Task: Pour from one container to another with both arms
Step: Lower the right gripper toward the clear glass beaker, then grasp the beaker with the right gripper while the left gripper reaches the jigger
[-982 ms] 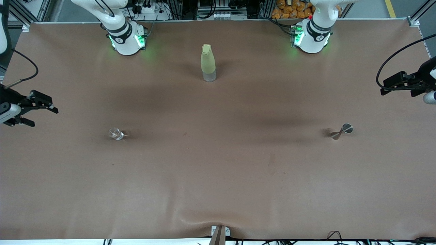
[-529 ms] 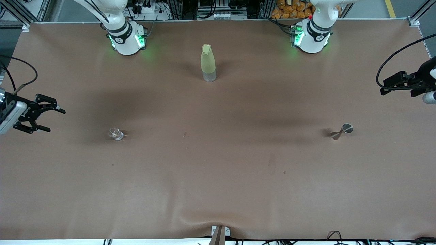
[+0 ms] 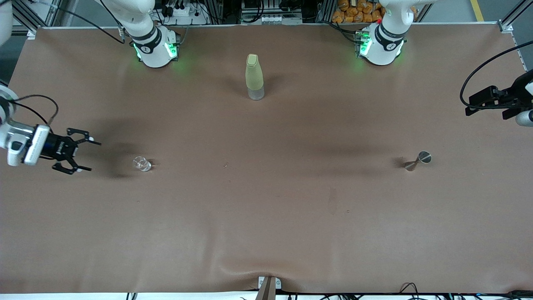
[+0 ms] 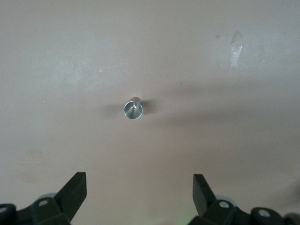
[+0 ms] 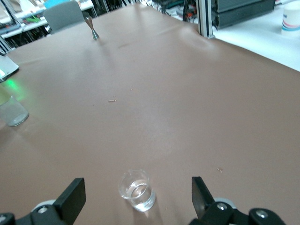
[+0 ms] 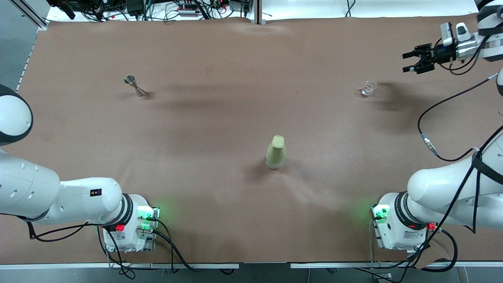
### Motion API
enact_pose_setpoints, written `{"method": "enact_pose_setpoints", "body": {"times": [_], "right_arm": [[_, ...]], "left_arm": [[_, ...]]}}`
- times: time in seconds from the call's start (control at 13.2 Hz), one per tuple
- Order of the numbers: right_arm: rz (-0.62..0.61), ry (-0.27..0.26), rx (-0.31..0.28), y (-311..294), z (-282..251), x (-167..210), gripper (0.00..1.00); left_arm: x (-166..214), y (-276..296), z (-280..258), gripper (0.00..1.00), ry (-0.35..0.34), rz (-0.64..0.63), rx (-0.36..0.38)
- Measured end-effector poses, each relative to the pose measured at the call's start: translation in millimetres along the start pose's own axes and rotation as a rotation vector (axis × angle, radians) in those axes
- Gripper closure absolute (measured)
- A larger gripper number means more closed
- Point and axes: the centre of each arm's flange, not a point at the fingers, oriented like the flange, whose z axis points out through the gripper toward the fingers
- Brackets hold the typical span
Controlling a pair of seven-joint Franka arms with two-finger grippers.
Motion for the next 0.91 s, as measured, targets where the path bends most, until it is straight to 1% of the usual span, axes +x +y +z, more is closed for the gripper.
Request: {"method": "enact_pose_setpoints", "body": {"times": [0.15, 0.23, 0.38, 0.45, 0.53, 0.68, 0.76, 0.91], "right_arm": [[-0.005, 0.071, 0.031, 1, 19, -23, 0.00], [-0.002, 0.087, 0.037, 2, 24, -36, 0.00], [-0.039, 0.103, 0.038, 7, 28, -63, 0.00], [-0.060, 0.122, 0.040, 10, 32, -75, 0.00], [-0.079, 0.156, 0.047, 12, 38, -84, 0.00], [-0.111, 0.223, 0.076, 14, 56, -97, 0.00], [-0.124, 0.250, 0.081, 13, 64, -103, 0.00], [-0.152, 0.278, 0.078, 13, 75, -117, 0.00]], "left_arm": [[0, -1, 0, 0.00, 0.002, 0.027, -0.012], [0, -5, 0, 0.00, 0.005, 0.045, -0.035], [-1, -27, 4, 0.00, 0.015, 0.074, -0.097], [-1, -40, 9, 0.00, 0.018, 0.092, -0.127], [0, -53, 15, 0.00, 0.020, 0.117, -0.159], [3, -82, 34, 0.00, 0.037, 0.185, -0.253], [5, -100, 46, 0.00, 0.054, 0.231, -0.308], [6, -143, 77, 0.00, 0.105, 0.333, -0.412]]}}
